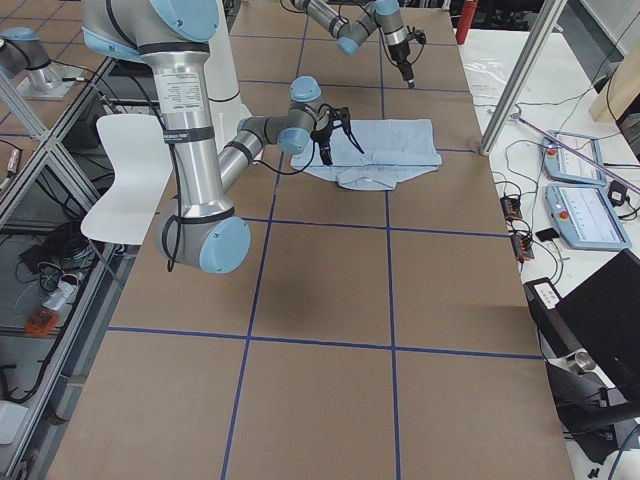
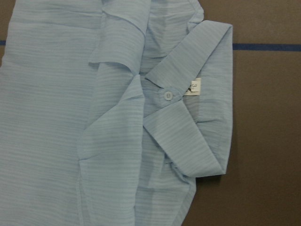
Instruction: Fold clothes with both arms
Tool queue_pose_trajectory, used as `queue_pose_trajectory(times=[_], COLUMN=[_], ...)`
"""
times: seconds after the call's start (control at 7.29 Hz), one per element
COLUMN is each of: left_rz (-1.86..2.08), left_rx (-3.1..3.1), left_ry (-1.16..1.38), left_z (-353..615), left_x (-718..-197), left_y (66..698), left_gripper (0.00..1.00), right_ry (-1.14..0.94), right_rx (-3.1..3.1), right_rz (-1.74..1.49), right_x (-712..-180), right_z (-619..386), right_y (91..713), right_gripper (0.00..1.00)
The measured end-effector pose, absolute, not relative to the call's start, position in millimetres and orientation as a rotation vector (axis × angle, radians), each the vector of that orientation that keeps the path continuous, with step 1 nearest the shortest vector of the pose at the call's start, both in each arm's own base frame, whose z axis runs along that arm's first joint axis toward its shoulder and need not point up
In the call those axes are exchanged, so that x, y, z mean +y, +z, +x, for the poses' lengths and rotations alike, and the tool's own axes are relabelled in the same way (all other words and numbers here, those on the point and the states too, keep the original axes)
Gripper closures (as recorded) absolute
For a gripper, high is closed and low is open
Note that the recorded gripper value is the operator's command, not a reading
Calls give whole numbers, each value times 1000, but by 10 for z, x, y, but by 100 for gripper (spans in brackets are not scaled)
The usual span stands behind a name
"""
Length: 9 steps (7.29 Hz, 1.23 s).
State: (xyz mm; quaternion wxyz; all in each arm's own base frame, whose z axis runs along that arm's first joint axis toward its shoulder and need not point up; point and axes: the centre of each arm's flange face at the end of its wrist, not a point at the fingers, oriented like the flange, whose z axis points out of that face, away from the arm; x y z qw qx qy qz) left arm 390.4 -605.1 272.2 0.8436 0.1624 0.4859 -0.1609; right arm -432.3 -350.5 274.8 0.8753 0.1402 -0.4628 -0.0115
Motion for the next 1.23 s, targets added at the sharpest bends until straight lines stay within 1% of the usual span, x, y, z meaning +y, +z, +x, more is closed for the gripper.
queue_pose_trajectory(times=[0.14,0.41,0.69,1.23], left_rz=[337,297,276,270], left_rx=[1027,1029,1023,1021], left_ry=[-332,-317,-312,-309], left_z=[3697,3482,3455,3495], left_x=[-5783,-5429,-5361,-5367], left_y=[2486,2268,2309,2358], left_gripper=[0,0,0,0], right_ry=[-52,-139,-204,-245], right_rx=[-891,-759,-686,-678], right_rz=[311,348,360,352], right_x=[-3417,-3177,-3000,-2885], right_z=[-4739,-5370,-5751,-5857], right_y=[2543,2522,2689,2725], right_gripper=[0,0,0,0])
